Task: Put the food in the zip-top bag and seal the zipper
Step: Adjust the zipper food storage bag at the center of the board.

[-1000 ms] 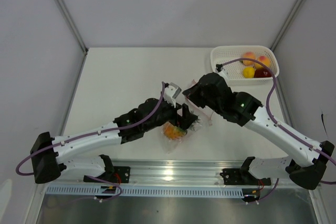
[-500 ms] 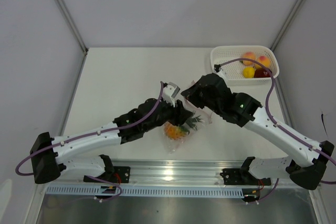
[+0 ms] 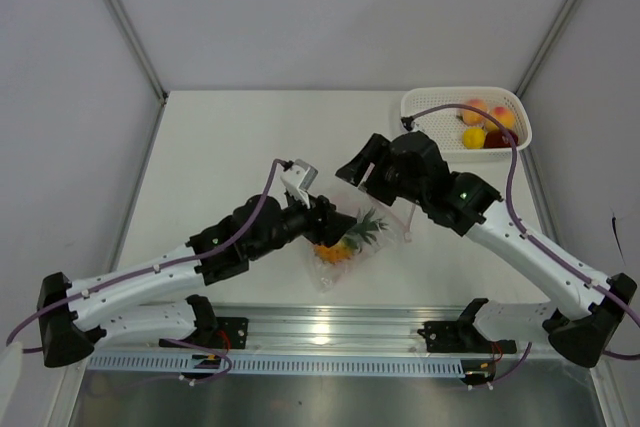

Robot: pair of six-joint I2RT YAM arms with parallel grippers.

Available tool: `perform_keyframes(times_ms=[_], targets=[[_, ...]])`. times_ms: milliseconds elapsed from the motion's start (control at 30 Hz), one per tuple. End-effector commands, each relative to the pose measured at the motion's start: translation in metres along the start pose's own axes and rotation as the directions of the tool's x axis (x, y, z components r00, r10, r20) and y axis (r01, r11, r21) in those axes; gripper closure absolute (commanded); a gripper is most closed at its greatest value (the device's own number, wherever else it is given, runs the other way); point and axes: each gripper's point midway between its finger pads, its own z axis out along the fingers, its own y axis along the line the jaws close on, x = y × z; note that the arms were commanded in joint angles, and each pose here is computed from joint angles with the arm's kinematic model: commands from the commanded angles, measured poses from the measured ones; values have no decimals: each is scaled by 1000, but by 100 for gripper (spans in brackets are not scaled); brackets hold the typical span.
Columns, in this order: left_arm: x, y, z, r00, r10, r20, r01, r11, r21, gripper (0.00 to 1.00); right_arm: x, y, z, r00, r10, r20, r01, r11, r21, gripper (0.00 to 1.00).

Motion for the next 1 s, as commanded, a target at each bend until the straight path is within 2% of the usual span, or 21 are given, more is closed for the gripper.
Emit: perform_keyframes(times_ms=[0, 133, 300, 433, 633, 767, 967], targets=[[-8, -6, -10, 1000, -23, 15, 23, 1000, 16, 32, -13, 36, -17, 997, -81, 2, 81, 988, -135, 28], [-20, -18, -12, 1000, -30, -1, 30, 999, 39, 31, -14, 44, -16, 993, -113, -37, 107, 984, -141, 28], [-23, -29, -8, 999, -43, -30, 45, 996, 72, 28, -15, 59, -13, 994, -86, -70, 73, 983, -171, 28], [-24, -33, -6, 996, -68, -57, 72, 995, 67, 20, -14, 64, -8, 994, -63, -88, 48, 985, -165, 27], [-33, -28, -2, 996, -80, -42, 80, 997, 13, 8, -7, 71, -3, 992, -50, -116, 28, 983, -180, 27], [-37, -23, -6, 998, -63, -17, 63, 998, -5, 8, -7, 73, -7, 992, -52, -115, 30, 981, -190, 26], [-32, -5, -16, 998, -70, -7, 69, 995, -78, 9, -18, 41, -12, 994, -79, -78, 70, 991, -112, 25]])
